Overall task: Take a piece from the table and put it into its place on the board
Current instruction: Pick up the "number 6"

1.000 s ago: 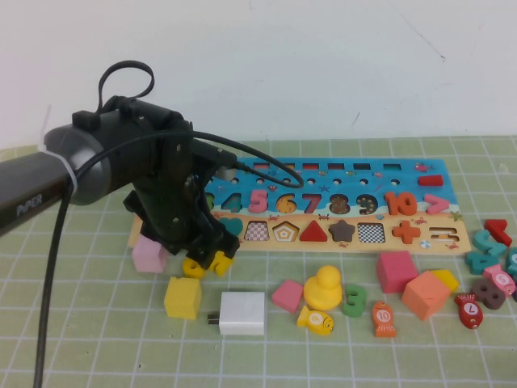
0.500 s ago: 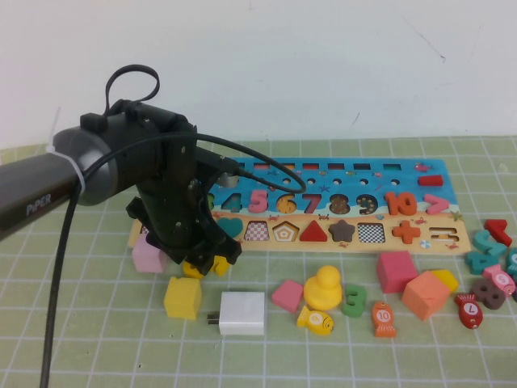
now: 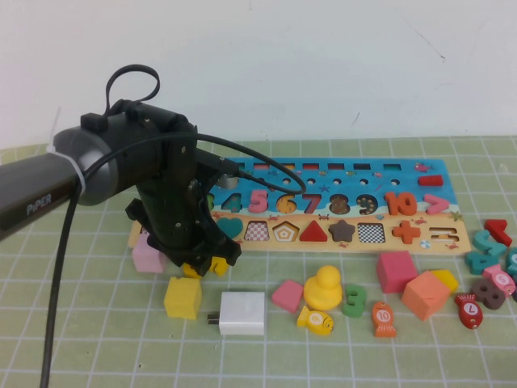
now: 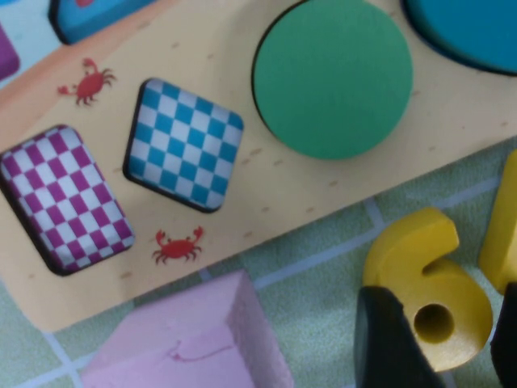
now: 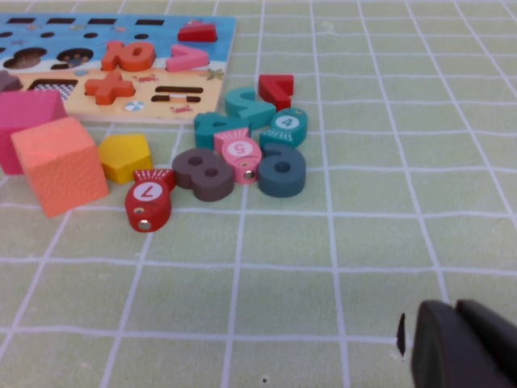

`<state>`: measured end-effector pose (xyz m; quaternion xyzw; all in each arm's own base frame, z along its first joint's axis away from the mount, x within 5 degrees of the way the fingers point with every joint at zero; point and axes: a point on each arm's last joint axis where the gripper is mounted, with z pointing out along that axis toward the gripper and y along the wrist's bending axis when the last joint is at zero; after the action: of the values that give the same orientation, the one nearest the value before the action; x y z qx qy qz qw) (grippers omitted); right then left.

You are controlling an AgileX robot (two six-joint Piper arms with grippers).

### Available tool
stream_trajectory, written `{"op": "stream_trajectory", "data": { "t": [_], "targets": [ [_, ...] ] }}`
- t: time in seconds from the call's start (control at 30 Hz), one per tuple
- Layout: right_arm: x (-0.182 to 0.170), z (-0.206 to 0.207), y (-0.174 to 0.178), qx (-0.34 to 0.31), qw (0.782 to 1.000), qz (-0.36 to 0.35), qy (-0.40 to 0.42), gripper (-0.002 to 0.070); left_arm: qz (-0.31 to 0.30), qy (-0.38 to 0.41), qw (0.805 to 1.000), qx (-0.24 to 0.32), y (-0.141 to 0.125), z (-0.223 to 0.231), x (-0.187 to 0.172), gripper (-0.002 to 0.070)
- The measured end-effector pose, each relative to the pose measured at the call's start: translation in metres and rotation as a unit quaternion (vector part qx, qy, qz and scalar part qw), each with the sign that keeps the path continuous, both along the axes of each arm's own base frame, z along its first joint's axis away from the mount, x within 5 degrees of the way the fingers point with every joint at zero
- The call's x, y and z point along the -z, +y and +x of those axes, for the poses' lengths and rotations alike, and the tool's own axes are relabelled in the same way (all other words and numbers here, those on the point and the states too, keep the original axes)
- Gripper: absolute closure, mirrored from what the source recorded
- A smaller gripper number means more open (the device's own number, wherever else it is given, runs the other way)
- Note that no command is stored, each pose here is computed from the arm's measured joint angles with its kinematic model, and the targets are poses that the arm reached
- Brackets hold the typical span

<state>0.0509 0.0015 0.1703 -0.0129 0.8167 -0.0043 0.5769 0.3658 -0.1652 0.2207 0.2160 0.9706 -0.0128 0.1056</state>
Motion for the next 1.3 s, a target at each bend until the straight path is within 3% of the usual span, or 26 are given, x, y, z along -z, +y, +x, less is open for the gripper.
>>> {"op": "stream_trajectory", "data": {
  "t": [0.1, 0.37, 0.87, 1.0, 1.17, 1.3],
  "targets": [
    [0.0000, 0.0000, 0.0000, 0.000, 1.000, 0.000, 0.000, 0.0679, -0.002, 0.001, 1.000, -0.009, 0.0000, 0.0000, 0.0000, 0.0396],
    [0.0000, 0.0000, 0.0000, 0.000, 1.000, 0.000, 0.000, 0.0679, 0.001, 0.000, 1.000, -0.014, 0.0007, 0.0002, 0.0000, 0.0274],
    [0.0000, 0.0000, 0.0000, 0.000, 1.000, 0.000, 0.000, 0.0679, -0.014, 0.024, 0.999, -0.020, -0.0033, -0.0009, 0.0077, 0.0260],
    [0.0000, 0.0000, 0.0000, 0.000, 1.000, 0.000, 0.000, 0.0679, -0.012, 0.024, 0.999, -0.019, -0.0030, -0.0006, 0.0084, 0.0291],
    [0.0000, 0.0000, 0.0000, 0.000, 1.000, 0.000, 0.000, 0.0679, -0.010, 0.022, 1.000, -0.018, -0.0027, -0.0002, 0.0084, 0.0410],
    [0.0000, 0.0000, 0.0000, 0.000, 1.000, 0.000, 0.000, 0.0679, -0.006, 0.019, 1.000, -0.020, -0.0029, 0.0023, 0.0070, 0.0413]
  ]
}}
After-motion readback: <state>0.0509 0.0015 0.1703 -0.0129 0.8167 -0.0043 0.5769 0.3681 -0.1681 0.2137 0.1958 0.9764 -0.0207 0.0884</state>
